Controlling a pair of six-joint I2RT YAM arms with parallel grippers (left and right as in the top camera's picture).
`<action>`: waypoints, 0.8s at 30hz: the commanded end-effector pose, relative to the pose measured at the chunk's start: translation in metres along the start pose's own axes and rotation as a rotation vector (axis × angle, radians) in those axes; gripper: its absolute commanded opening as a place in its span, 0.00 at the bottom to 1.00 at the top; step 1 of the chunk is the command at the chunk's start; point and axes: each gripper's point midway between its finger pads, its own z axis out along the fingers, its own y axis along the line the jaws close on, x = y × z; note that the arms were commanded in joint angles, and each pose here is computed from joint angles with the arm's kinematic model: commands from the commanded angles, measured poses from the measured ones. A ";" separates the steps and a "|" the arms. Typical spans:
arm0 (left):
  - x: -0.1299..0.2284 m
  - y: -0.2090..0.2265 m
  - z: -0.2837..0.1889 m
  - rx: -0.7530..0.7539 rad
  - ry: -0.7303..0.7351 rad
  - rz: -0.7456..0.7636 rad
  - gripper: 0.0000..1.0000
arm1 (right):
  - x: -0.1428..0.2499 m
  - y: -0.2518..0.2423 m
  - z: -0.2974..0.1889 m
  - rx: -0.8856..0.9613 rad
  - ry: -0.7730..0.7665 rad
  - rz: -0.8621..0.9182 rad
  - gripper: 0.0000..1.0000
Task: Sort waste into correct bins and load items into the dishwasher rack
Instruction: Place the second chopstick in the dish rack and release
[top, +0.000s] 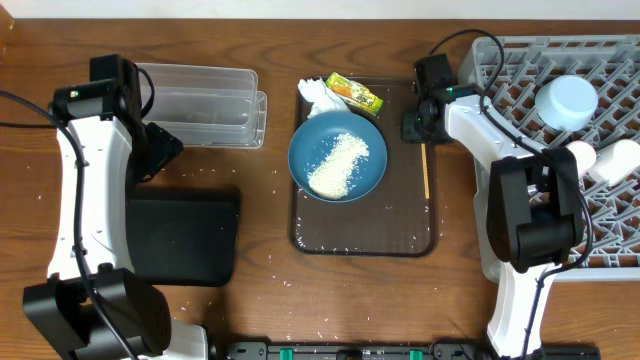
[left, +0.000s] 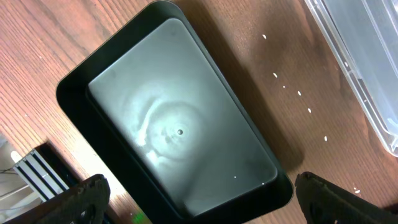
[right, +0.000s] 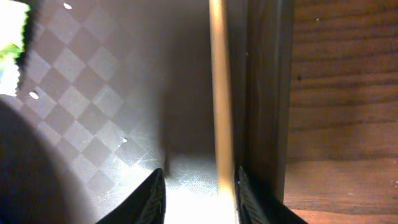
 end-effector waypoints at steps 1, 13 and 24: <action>0.000 0.004 -0.004 -0.001 -0.011 0.001 0.98 | 0.003 -0.001 0.004 0.018 0.007 0.013 0.29; 0.000 0.004 -0.004 -0.001 -0.011 0.001 0.98 | 0.027 0.014 0.020 0.026 0.073 -0.034 0.02; 0.000 0.004 -0.004 -0.001 -0.011 0.001 0.98 | -0.022 0.010 -0.059 -0.002 -0.046 -0.025 0.01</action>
